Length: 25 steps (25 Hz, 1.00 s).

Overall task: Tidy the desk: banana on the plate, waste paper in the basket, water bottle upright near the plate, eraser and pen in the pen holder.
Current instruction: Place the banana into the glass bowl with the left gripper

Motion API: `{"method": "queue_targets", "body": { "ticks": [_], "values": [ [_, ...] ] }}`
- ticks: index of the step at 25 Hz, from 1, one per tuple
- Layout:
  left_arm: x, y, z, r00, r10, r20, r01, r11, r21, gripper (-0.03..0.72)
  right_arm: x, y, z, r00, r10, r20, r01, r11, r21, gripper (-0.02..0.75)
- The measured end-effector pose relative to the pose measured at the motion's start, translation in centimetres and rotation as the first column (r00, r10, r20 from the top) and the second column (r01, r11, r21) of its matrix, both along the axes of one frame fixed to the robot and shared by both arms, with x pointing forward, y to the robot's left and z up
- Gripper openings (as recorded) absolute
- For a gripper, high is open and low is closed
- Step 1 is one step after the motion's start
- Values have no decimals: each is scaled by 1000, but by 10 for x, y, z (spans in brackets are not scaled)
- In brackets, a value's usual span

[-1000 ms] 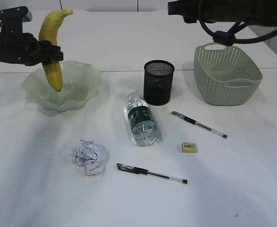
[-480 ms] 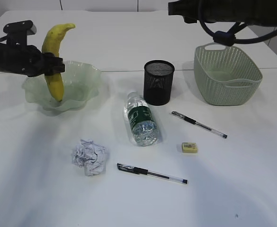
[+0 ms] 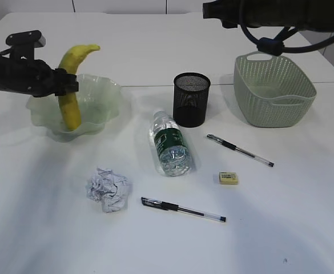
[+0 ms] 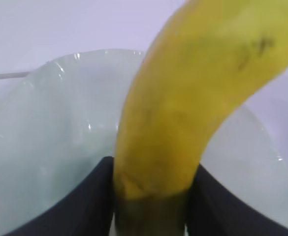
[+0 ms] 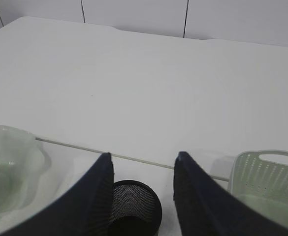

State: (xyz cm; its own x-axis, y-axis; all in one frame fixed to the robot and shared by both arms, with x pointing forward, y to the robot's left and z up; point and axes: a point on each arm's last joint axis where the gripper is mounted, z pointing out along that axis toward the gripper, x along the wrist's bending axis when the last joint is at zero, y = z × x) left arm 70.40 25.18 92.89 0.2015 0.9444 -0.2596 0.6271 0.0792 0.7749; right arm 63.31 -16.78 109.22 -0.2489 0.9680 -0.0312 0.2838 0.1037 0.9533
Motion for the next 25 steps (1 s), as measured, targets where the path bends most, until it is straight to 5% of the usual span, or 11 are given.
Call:
{"method": "queue_targets", "body": {
  "ticks": [25],
  "values": [
    [0,-1,-5,1000,-26,-8,26,1000,13,316,-1,4,0,999,42,0,-42,999,11,305]
  ]
}}
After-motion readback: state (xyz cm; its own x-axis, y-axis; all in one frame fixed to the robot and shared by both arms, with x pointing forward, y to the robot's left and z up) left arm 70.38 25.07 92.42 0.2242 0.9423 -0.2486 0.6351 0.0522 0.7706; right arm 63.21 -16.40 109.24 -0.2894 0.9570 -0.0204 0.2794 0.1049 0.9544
